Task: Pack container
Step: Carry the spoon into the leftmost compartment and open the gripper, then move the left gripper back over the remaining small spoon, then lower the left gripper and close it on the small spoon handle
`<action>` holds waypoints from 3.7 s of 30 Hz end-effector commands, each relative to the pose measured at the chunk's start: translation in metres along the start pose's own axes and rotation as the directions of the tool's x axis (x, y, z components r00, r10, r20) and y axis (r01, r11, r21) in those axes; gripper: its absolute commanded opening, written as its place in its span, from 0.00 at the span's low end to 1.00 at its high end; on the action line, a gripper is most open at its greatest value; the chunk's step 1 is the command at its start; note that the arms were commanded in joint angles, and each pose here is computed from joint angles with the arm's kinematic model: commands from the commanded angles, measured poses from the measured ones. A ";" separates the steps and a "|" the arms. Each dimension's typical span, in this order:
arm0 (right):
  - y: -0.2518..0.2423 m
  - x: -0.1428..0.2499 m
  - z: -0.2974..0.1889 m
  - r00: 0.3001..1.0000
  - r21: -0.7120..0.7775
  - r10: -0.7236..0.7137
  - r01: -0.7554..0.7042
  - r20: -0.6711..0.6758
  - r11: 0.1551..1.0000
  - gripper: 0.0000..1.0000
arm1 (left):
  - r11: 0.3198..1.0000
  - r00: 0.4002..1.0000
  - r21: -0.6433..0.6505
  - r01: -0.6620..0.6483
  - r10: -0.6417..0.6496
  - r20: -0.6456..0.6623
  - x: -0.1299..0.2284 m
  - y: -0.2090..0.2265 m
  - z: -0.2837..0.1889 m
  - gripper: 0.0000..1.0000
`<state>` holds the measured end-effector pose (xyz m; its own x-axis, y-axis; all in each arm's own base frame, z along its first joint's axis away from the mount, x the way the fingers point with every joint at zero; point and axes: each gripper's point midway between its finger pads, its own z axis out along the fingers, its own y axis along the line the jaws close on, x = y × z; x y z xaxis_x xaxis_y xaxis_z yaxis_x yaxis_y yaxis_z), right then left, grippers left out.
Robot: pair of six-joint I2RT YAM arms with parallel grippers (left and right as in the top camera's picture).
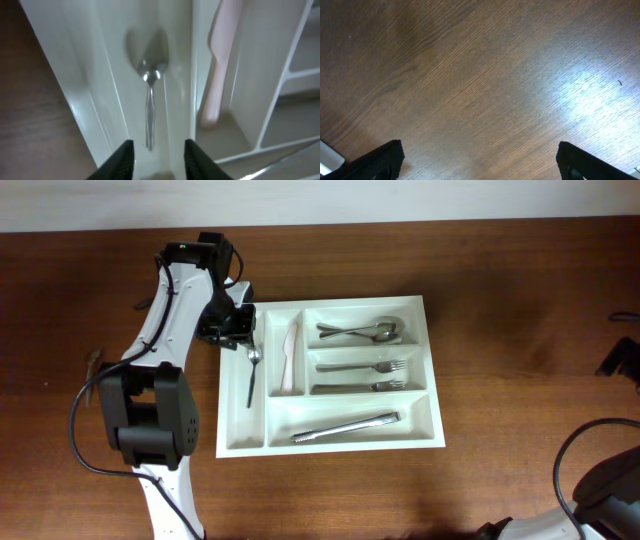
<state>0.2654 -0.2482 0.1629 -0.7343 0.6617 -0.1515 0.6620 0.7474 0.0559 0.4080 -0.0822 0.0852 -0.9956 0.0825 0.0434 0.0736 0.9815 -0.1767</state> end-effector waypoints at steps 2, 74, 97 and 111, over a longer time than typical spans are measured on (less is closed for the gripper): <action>-0.001 0.000 -0.001 1.000 0.012 0.005 -0.005 0.004 1.000 0.99 | 0.990 0.995 -0.143 0.018 -0.004 0.098 -0.013 0.028 -0.031 0.50; -0.001 0.000 -0.001 1.000 0.012 0.005 -0.005 0.004 1.000 0.99 | 0.937 0.939 -0.237 0.257 -0.184 0.291 0.039 0.330 -0.009 1.00; -0.001 0.000 -0.001 1.000 0.012 0.005 -0.005 0.004 1.000 0.99 | 0.932 0.934 -0.240 0.271 -0.194 0.301 0.041 0.336 -0.010 0.99; -0.001 0.000 -0.001 1.000 0.012 0.005 -0.005 0.004 1.000 0.99 | 0.935 0.937 -0.228 0.271 -0.202 0.285 0.049 0.334 0.009 0.99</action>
<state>0.2654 -0.2482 0.1629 -0.7345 0.6615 -0.1516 0.6618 0.7476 0.0558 0.3860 0.2495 0.0147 -0.9652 -0.1810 -0.1886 -0.1990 0.9766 0.0814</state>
